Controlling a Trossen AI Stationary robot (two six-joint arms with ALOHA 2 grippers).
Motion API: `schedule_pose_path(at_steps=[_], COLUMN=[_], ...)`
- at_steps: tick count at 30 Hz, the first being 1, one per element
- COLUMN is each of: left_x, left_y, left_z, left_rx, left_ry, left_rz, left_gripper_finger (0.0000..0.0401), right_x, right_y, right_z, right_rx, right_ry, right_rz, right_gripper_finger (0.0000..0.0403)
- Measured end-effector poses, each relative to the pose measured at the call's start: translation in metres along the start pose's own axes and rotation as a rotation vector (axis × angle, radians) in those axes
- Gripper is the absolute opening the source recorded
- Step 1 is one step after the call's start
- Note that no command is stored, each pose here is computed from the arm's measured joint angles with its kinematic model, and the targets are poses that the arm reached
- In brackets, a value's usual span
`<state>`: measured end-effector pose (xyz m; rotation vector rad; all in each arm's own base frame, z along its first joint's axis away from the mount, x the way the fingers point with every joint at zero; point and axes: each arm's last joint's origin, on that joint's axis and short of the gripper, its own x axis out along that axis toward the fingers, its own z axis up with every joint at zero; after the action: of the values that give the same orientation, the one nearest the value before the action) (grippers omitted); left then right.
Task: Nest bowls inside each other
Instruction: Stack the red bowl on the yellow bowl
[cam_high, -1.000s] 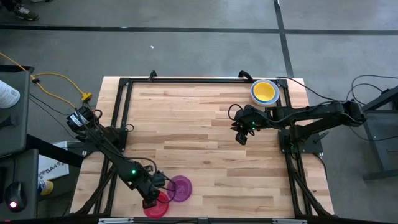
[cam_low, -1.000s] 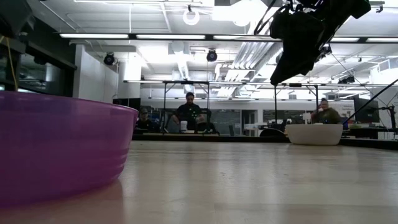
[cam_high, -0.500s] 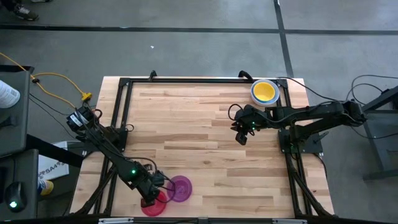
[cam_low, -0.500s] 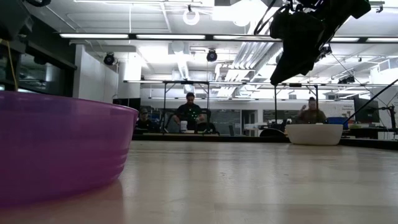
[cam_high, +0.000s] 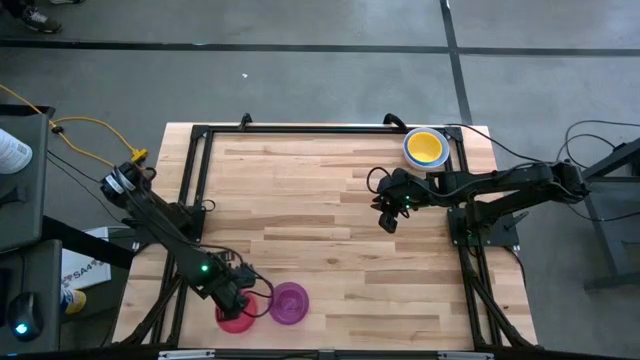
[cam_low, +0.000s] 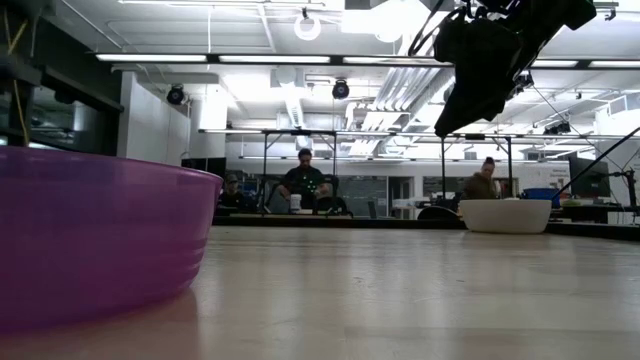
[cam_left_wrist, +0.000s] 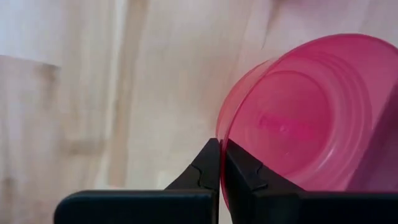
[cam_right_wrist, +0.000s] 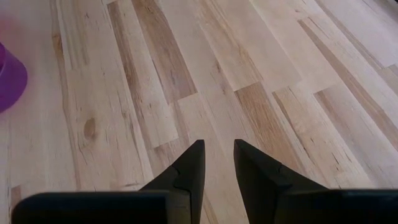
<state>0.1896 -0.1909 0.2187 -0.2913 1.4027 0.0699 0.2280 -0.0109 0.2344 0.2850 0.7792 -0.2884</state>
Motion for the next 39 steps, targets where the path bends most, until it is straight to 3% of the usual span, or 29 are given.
schedule_pose_path(at_steps=[6,11,22,30,39], left_x=[-0.043,-0.058,-0.065,-0.069,-0.067], left_y=[-0.002,0.011,0.079,0.126,0.148], left_z=[0.01,0.034,0.09,0.129,0.143], left_rx=[0.041,0.061,0.098,0.06,-0.016], left_ry=[-0.046,-0.049,-0.015,-0.121,-0.13], left_rz=[0.079,0.095,0.157,0.049,0.04], left_gripper_finger=[0.0001,0.0001,0.0,0.0,0.0], right_x=[0.0,0.0,-0.007,-0.014,-0.016], right_y=[0.0,0.004,0.036,0.059,0.072], right_z=[0.0,0.005,0.003,-0.002,0.001], right_rx=[0.0,-0.055,-0.274,-0.407,-0.457], right_ry=[-0.003,-0.046,-0.122,-0.199,-0.262], right_rz=[0.002,0.07,0.236,0.292,0.293], right_gripper_finger=[0.008,0.008,0.008,0.008,0.008])
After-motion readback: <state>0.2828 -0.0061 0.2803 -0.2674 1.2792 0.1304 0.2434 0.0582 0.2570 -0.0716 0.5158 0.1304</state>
